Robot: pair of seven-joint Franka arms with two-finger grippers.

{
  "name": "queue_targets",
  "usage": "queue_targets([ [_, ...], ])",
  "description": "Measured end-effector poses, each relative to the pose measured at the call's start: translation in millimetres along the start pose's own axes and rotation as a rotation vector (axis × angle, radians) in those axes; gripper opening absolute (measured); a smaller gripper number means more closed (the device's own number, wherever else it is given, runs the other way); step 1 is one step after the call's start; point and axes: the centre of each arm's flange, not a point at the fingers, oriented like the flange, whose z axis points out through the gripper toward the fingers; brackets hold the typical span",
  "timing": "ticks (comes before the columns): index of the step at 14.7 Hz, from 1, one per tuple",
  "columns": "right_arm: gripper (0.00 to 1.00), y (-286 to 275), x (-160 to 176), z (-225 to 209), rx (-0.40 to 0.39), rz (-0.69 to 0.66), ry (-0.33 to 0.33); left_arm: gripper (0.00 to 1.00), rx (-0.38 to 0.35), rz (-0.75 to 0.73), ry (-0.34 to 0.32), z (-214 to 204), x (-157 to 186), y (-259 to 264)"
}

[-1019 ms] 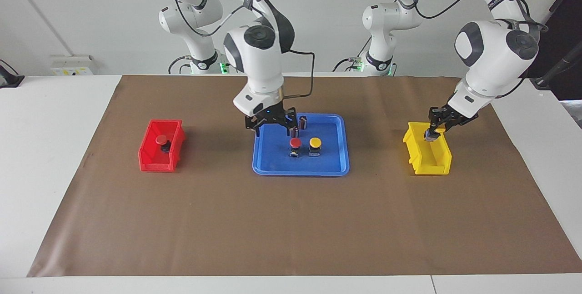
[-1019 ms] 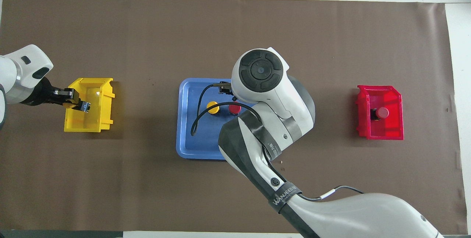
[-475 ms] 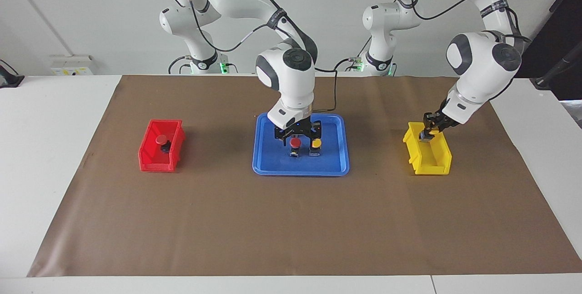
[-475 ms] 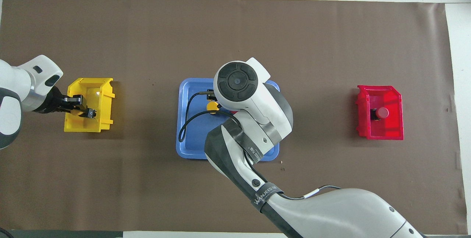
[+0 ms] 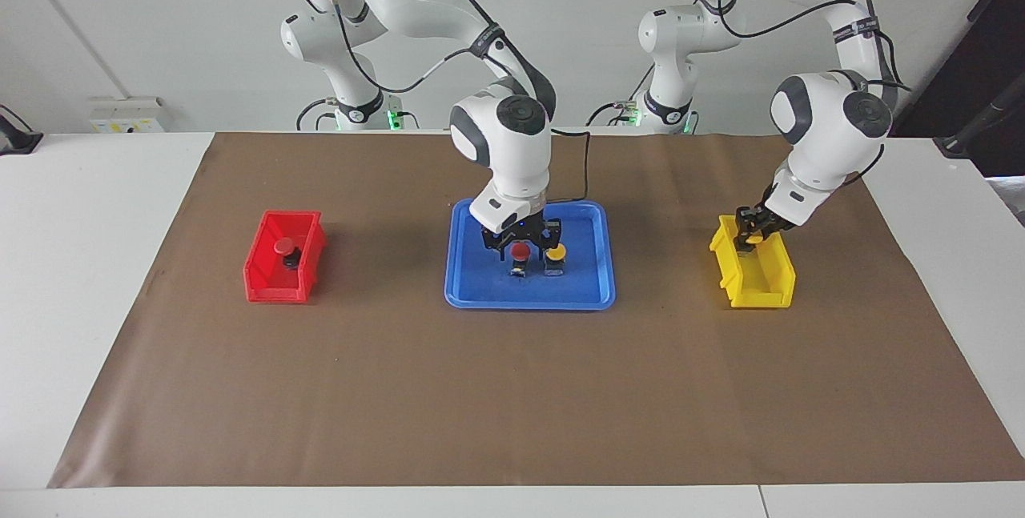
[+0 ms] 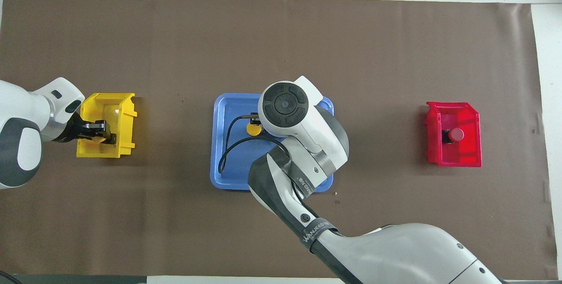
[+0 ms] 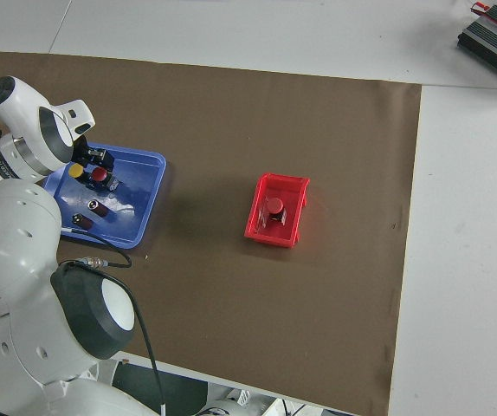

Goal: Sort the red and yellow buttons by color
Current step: 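Grasp the remaining red button in the tray with the right gripper, then drop the red button into the red bin while the left gripper reaches the tray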

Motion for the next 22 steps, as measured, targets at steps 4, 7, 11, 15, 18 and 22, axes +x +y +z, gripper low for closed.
queue_targets([
  [4,0.69,0,-6,5,-0.004,-0.006,-0.005,0.41,0.000,-0.011,0.001,2,-1,-6],
  [7,0.66,0,-8,5,-0.006,-0.007,-0.008,0.41,0.001,-0.010,0.004,4,-1,-6],
  [11,0.50,2,-8,6,-0.009,-0.006,-0.010,0.41,0.002,-0.007,0.006,15,-5,-4],
  [15,0.41,10,7,-19,-0.025,0.013,-0.019,0.50,0.002,-0.006,0.023,15,-5,-5],
  [18,0.41,65,42,-77,-0.054,-0.031,-0.048,0.76,0.004,-0.004,0.027,9,-2,-4],
  [22,0.41,232,70,-145,-0.075,-0.104,-0.103,0.76,0.003,0.000,-0.003,-34,8,-2],
])
